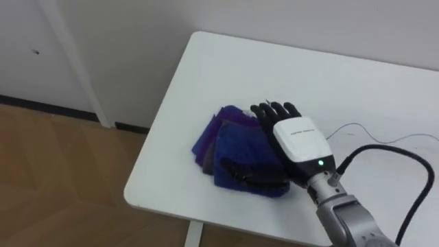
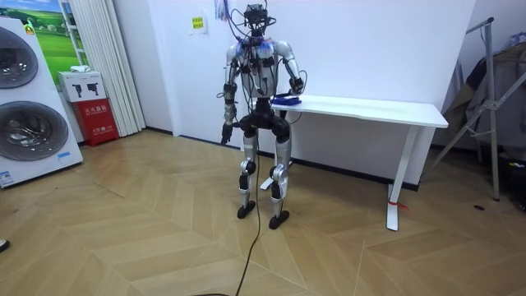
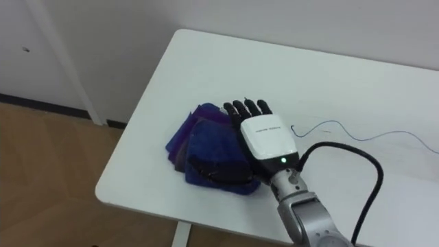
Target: Wipe table
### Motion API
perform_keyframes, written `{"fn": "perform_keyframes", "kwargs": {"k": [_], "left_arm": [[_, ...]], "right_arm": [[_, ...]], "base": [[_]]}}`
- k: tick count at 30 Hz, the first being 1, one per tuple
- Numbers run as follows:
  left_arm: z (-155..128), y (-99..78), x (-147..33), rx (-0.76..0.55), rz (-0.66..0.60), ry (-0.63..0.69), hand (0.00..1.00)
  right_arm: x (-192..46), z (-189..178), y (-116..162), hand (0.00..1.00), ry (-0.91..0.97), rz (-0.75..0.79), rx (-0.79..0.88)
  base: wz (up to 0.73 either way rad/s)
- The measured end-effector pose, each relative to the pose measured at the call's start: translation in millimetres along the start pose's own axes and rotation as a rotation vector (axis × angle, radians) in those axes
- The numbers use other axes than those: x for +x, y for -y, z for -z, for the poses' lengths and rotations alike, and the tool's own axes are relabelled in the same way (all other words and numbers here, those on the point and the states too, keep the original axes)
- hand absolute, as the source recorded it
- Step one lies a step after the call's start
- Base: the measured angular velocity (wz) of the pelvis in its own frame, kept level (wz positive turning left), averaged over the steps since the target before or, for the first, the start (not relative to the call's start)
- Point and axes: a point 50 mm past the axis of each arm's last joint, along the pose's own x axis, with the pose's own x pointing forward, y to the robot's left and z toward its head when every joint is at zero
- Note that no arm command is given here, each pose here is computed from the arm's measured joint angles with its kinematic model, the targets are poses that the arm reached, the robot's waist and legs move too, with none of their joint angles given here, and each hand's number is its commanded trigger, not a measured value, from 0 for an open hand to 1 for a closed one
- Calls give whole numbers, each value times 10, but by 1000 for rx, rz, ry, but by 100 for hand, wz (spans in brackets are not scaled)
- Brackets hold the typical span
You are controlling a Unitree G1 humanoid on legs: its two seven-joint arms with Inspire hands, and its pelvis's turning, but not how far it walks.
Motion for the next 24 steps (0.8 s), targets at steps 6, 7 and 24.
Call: {"fn": "perform_keyframes", "kwargs": {"k": [6,7,24], "left_arm": [[24,1,-4,1,1,-6,0],[35,2,-5,2,2,-10,0],[67,-23,-14,-2,-4,-12,0]], "right_arm": [[-10,1,-45,0,-2,-36,3],[-14,4,-53,0,-3,-40,3],[-110,106,-183,100,-49,-25,17]], "base": [[0],[0],[4]]}}
